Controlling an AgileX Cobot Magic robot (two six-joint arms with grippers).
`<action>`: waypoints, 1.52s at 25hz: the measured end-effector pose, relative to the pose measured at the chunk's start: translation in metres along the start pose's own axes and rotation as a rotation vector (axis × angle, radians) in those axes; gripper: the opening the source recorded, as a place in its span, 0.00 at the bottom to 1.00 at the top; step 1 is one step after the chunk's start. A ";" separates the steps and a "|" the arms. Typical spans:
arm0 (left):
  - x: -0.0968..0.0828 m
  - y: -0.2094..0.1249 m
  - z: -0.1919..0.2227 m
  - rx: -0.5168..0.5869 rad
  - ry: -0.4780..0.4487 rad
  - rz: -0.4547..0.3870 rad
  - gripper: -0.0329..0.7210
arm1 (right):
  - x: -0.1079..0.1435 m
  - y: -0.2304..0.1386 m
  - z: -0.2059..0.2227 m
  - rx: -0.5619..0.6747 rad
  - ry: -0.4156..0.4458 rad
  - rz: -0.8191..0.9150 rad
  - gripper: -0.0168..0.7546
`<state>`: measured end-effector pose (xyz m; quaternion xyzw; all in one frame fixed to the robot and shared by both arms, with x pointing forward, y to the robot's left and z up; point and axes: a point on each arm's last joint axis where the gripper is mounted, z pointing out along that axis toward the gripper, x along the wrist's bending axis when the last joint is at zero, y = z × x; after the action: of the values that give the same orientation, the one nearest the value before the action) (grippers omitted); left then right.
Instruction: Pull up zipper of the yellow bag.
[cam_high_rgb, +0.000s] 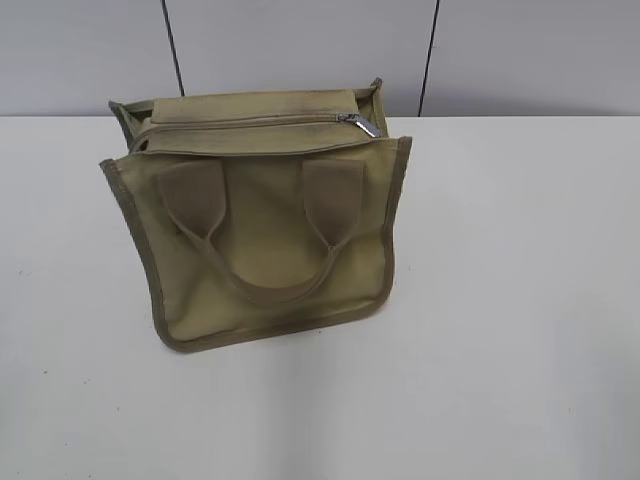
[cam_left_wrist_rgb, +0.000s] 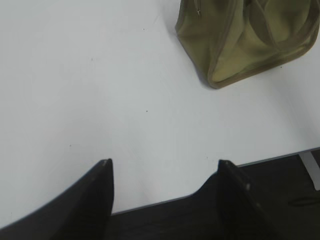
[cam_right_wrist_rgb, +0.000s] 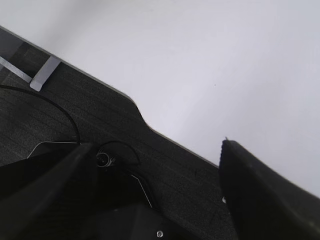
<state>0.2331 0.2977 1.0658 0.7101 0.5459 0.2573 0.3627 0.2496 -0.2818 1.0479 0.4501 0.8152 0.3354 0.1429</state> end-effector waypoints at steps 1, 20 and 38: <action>0.000 0.000 0.001 -0.003 -0.002 0.002 0.68 | 0.000 -0.003 0.001 0.000 -0.002 -0.001 0.77; -0.005 0.006 0.013 -0.116 -0.056 0.053 0.68 | -0.003 -0.001 0.012 -0.084 -0.014 0.000 0.77; -0.007 -0.003 0.000 -0.228 0.158 -0.064 0.68 | 0.001 -0.016 -0.005 -0.328 -0.444 0.350 0.77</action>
<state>0.2295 0.2909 1.0632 0.6239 0.5625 0.3610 0.4051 0.2359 -0.2888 1.0410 0.6165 0.6094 0.3754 0.3279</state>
